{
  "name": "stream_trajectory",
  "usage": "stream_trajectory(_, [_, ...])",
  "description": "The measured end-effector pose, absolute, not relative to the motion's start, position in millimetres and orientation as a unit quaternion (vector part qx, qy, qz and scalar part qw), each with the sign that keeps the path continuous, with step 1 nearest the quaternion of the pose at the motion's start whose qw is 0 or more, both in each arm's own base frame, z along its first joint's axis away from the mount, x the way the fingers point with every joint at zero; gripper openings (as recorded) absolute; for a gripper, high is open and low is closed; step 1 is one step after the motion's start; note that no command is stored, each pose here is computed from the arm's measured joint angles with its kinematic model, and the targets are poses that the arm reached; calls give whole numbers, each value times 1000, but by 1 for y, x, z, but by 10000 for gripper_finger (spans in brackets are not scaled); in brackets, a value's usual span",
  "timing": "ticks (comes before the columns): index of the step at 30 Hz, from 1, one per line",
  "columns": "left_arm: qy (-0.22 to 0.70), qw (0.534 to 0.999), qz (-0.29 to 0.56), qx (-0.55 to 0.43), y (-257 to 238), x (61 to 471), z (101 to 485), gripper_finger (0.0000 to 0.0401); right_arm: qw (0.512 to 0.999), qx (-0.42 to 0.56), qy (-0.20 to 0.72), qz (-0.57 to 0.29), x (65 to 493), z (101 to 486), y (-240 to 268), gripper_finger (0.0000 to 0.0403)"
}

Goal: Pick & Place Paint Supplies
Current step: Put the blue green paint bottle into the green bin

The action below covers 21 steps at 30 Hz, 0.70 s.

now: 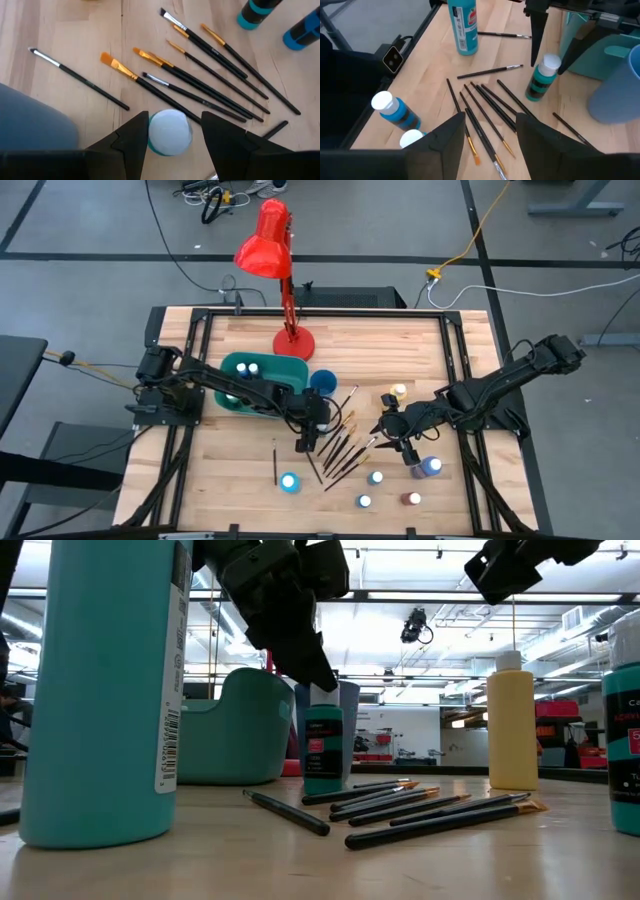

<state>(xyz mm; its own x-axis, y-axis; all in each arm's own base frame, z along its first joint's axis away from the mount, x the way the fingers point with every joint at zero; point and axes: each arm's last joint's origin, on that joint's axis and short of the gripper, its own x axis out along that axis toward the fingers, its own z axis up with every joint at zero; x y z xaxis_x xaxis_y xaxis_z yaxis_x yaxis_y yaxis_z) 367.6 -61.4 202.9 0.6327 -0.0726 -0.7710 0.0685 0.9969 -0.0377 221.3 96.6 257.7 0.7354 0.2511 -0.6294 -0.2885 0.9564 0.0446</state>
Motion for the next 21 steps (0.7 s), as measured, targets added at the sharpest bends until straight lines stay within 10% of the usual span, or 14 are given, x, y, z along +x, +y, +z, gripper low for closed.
stream_trajectory(21, [433,900,-46,13,-62,372,194,130,932,-28,332,145,222,258,97,185])
